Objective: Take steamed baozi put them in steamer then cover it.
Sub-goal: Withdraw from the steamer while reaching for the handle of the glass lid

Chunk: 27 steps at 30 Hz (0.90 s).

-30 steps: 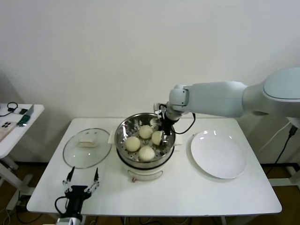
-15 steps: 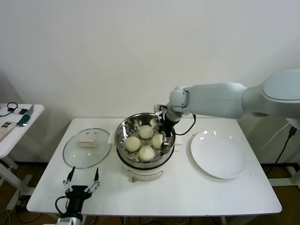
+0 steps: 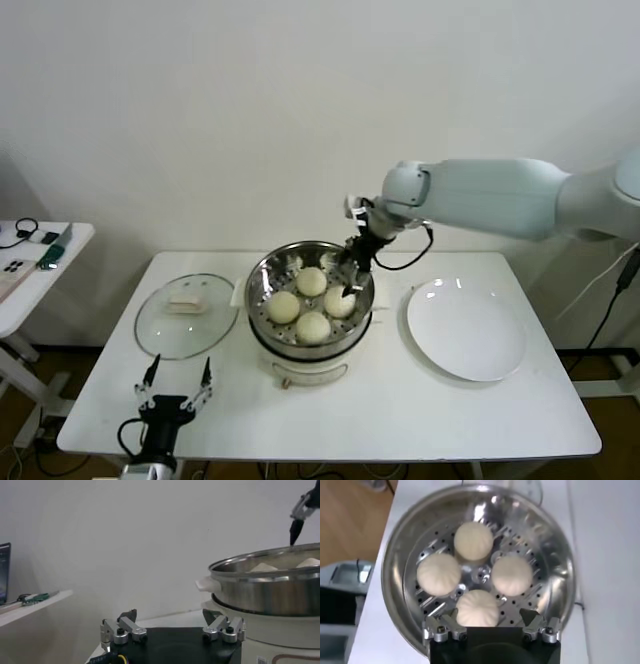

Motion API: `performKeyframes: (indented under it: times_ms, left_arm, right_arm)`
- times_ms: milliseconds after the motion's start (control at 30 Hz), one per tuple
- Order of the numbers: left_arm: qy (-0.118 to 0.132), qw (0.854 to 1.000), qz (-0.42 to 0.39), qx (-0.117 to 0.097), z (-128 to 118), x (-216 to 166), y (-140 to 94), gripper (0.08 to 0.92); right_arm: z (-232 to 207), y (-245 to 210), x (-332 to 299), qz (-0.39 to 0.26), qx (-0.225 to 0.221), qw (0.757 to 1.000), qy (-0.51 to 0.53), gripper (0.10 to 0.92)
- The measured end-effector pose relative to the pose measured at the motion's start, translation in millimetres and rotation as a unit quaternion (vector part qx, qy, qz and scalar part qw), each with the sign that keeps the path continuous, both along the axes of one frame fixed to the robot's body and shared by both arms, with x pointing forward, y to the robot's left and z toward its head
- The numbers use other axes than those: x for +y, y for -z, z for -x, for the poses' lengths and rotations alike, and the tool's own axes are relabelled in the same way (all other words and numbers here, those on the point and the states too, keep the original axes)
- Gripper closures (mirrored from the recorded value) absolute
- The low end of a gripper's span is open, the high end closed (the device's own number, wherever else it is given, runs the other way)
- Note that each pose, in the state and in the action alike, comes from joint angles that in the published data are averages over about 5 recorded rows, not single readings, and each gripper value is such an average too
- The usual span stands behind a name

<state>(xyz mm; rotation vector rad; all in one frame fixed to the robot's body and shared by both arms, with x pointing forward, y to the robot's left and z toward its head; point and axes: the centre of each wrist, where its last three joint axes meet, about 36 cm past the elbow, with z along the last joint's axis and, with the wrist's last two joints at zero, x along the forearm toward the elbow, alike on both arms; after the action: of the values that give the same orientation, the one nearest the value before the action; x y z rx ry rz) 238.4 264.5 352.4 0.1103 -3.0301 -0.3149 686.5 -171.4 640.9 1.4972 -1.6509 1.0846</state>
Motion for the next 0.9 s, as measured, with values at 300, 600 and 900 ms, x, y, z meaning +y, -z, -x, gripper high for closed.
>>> performKeyframes:
  times_ms: [300,600,900]
  left_arm:
    - [-0.008,1.0,-0.007,-0.012,-8,5,-5,0.177]
    - [-0.006,1.0,-0.019,-0.021,-12,4,-15,0.177]
    - [0.015,0.999,-0.043,-0.026,-15,5,-18,0.177]
  right_arm:
    - [19,22,-49,-0.133,-0.103,0.985,0.033,0.2]
    - [52,71,-101,-0.26,-0.195,0.938,0.123,0.2]
    - [99,126,-135,-0.34,-0.246,0.879,0.229,0.2]
